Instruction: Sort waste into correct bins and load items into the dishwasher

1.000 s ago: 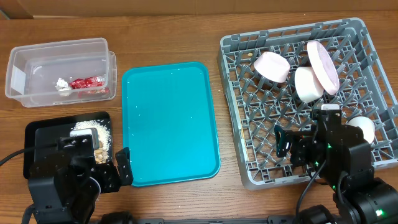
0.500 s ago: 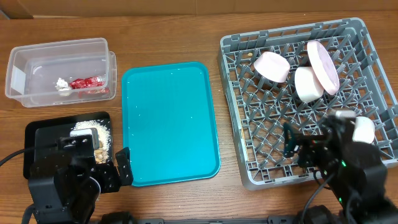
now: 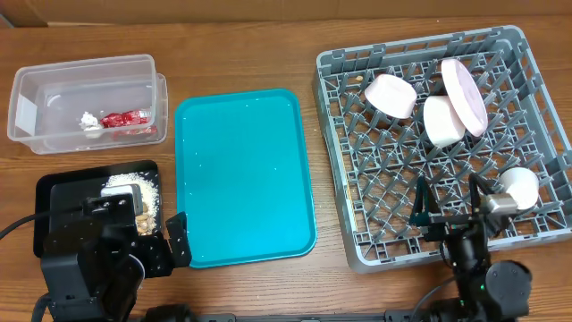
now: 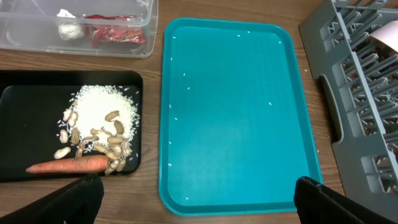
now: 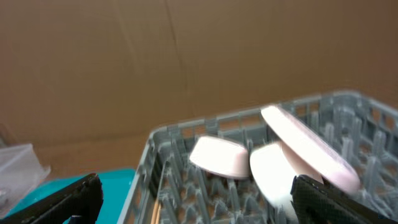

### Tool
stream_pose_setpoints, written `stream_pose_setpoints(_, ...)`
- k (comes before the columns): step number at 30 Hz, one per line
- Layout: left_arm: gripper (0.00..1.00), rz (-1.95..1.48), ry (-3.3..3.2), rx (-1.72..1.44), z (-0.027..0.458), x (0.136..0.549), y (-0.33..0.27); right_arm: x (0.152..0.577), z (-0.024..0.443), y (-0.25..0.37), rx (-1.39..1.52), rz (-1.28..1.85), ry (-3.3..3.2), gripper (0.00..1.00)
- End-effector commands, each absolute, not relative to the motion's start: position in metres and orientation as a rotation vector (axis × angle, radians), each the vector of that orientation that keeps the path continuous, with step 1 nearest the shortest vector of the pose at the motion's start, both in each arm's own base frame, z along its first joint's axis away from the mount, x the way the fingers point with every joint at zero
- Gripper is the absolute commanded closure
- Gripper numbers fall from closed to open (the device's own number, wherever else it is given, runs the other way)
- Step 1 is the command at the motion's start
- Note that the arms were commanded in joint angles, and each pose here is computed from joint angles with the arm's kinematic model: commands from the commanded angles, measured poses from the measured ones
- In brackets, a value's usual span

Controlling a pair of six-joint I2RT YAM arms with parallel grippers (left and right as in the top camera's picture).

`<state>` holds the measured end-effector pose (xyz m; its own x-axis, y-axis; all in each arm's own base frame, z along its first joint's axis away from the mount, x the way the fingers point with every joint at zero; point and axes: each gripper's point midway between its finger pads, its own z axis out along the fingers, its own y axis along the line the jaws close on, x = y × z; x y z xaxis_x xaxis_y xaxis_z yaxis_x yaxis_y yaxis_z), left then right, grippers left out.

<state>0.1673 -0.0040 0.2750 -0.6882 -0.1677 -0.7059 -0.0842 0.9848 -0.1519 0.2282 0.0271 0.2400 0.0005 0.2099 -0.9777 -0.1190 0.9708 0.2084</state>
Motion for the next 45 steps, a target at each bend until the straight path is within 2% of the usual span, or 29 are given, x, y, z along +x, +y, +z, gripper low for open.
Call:
stream_pose_setpoints(1, 0.00, -0.129, 2.331, -0.188, 0.274, 0.167, -0.002, 0.234, 0.229, 0.026, 0.063, 0.243, 1.492, 0.00)
stream_pose_setpoints(7, 0.00, -0.129, 2.331, -0.188, 0.274, 0.167, -0.002, 0.240, 0.212, 0.041, -0.116, 0.203, 1.433, 0.00)
stream_pose_setpoints(11, 0.00, -0.129, 2.331, -0.187, 0.274, 0.167, -0.002, 0.242, 0.172, 0.045, -0.146, 0.210, 1.584, 0.00)
stream_pose_setpoints(45, 0.00, -0.129, 2.331, -0.188, 0.274, 0.167, -0.002, 0.242, 0.172, 0.044, -0.133, 0.207, 1.585, 0.00)
